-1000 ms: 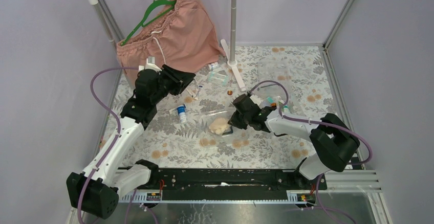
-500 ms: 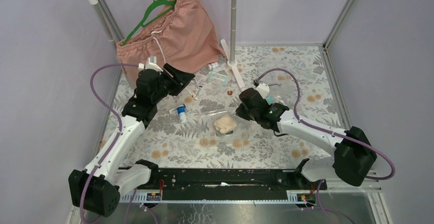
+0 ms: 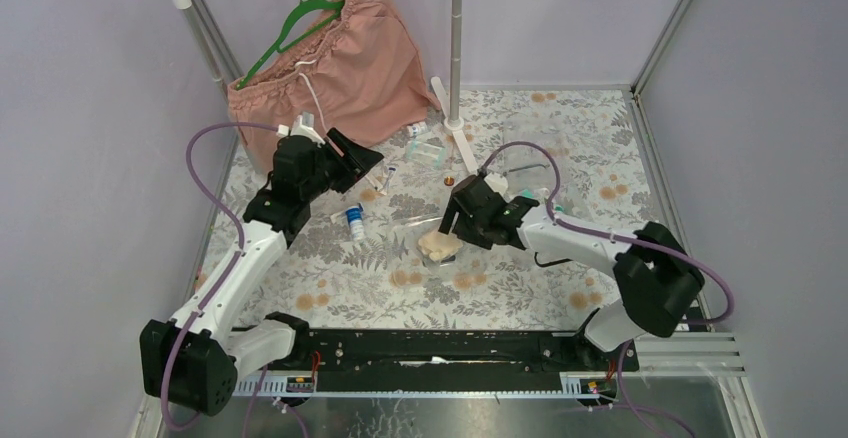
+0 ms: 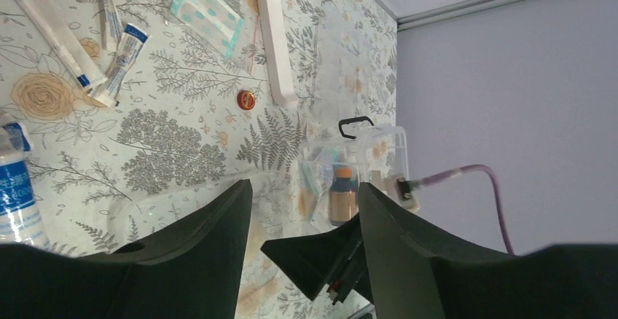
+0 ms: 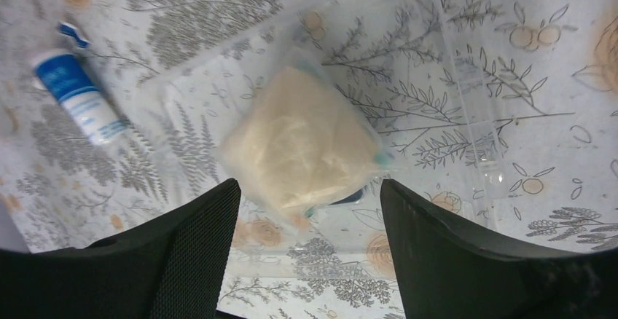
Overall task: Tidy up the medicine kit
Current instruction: Pick up the medical item at the center of the board.
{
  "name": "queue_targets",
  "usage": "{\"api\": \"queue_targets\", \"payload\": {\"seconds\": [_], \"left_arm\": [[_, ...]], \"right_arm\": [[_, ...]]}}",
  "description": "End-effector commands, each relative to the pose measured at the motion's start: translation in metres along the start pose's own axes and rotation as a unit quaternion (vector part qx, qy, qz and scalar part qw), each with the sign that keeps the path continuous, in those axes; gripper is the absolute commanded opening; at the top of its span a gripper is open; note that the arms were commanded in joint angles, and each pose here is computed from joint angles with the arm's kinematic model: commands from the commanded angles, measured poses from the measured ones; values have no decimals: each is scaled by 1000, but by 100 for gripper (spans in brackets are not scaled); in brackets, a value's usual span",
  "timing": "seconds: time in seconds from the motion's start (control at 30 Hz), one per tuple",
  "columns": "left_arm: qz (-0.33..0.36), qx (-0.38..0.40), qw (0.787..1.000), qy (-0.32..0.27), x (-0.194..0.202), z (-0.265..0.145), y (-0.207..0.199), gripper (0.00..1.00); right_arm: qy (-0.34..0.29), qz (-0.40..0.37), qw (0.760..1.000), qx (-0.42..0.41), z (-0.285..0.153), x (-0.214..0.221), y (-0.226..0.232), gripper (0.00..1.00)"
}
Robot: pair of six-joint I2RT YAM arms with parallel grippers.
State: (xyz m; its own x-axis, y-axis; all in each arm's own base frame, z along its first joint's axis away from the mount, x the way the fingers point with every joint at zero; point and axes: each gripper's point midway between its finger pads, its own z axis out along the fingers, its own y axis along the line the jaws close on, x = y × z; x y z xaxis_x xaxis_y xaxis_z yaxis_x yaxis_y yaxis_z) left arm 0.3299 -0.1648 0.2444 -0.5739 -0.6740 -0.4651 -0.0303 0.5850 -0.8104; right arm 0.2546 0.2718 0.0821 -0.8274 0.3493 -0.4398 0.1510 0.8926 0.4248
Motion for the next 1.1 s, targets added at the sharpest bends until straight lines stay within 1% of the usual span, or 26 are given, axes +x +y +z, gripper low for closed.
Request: {"api": "queue_targets", "payload": {"seconds": [0.0,0.23,0.47,0.57,0.6,0.63,0.77,0.83,0.93,1.07], "left_arm": [[23,-4,1000,-1,-2,-2,5,63],[24,-4,1000,0,-1,-3,7,63],[22,-5,1000,5,0,-3,10,64],[22,-6,1000,7,0,-3,12,64],[22,-6,1000,7,0,-4,12,64],[22,-7,1000,8,0,-3,13,64],[19,-10,1000,8,0,-3,16,64],[18,-10,1000,10,1,-3,17,65],[18,-10,1000,12,1,-1,18,65],[26,-11,1000,9,-4,0,18,65]], "right_arm": [[46,31,998,0,16,23,1,79],[58,30,998,15,29,31,-4,81],[64,33,997,22,43,35,-6,76],[65,43,997,22,47,36,-8,69],[63,46,997,22,47,36,-8,69],[60,47,997,22,48,34,-9,66],[44,42,998,22,44,27,-10,40],[33,37,999,17,40,21,-8,29],[17,21,1000,-4,31,11,1,24],[-10,-8,999,-36,9,-8,18,23]]}}
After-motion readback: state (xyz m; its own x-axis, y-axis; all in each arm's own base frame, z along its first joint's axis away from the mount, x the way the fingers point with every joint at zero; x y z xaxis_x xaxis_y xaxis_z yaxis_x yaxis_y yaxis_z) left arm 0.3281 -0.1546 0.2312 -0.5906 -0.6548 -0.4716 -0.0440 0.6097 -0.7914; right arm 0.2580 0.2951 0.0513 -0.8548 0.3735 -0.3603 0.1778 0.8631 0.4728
